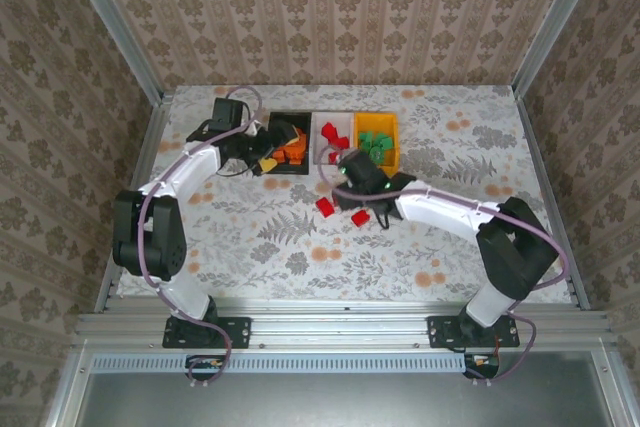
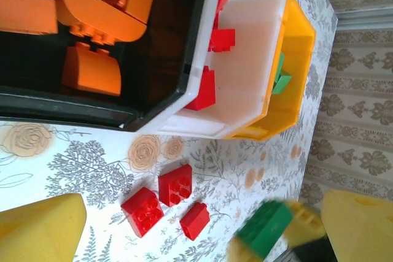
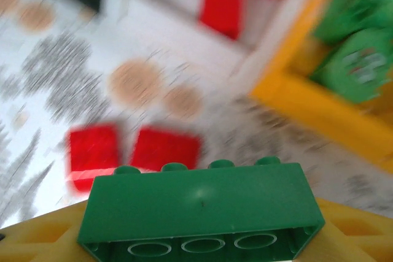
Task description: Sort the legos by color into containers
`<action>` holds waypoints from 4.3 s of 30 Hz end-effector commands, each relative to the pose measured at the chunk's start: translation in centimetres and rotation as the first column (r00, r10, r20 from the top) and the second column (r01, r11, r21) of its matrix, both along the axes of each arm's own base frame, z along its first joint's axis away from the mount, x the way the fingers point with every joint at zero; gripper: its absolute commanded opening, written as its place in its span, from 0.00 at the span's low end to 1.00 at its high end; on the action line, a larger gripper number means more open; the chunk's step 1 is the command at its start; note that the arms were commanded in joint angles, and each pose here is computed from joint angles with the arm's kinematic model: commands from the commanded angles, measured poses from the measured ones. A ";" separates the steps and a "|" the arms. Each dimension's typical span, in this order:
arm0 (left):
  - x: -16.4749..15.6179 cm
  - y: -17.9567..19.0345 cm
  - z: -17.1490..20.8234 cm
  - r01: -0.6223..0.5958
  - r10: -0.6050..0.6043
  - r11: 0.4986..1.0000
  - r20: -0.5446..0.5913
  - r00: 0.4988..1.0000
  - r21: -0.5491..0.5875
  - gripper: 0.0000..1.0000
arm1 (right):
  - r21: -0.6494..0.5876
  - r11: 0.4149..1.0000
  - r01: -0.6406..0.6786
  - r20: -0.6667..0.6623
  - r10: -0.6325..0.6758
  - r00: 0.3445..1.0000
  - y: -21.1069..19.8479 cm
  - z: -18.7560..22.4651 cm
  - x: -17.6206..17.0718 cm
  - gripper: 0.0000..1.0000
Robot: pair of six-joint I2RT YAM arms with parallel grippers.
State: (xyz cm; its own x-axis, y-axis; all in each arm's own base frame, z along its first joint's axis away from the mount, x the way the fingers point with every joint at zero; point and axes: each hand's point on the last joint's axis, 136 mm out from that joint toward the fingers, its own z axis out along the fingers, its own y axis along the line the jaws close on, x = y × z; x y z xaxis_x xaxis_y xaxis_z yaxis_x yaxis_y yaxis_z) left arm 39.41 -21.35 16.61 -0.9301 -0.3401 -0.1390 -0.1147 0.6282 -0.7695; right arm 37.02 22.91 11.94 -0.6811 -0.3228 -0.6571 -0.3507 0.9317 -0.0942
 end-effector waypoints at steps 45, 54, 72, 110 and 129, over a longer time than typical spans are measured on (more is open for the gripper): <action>-1.6 -3.4 2.3 0.111 -0.109 0.993 0.040 0.993 -0.048 1.00 | 0.049 0.997 0.052 -0.184 -0.042 0.982 -1.2 -5.9 -6.3 0.80; -1.8 -3.8 2.0 0.126 -0.125 0.991 0.039 0.991 -0.033 1.00 | 0.002 0.999 -0.033 -0.263 0.032 0.964 -0.2 -9.3 -6.6 0.80; -1.8 -3.8 2.0 0.128 -0.127 0.991 0.037 0.991 -0.034 1.00 | -0.077 0.997 0.027 -0.228 -0.044 0.973 -1.7 -10.3 -4.9 0.46; 1.2 1.2 2.1 -0.004 0.006 0.999 0.037 0.999 -0.051 1.00 | 0.007 0.999 0.043 0.003 -0.043 0.999 6.2 1.6 13.4 0.63; 0.9 0.8 2.5 0.006 -0.004 0.999 0.048 0.999 -0.047 1.00 | -0.008 0.988 -0.156 -0.139 0.153 0.978 9.2 -5.3 -1.0 0.58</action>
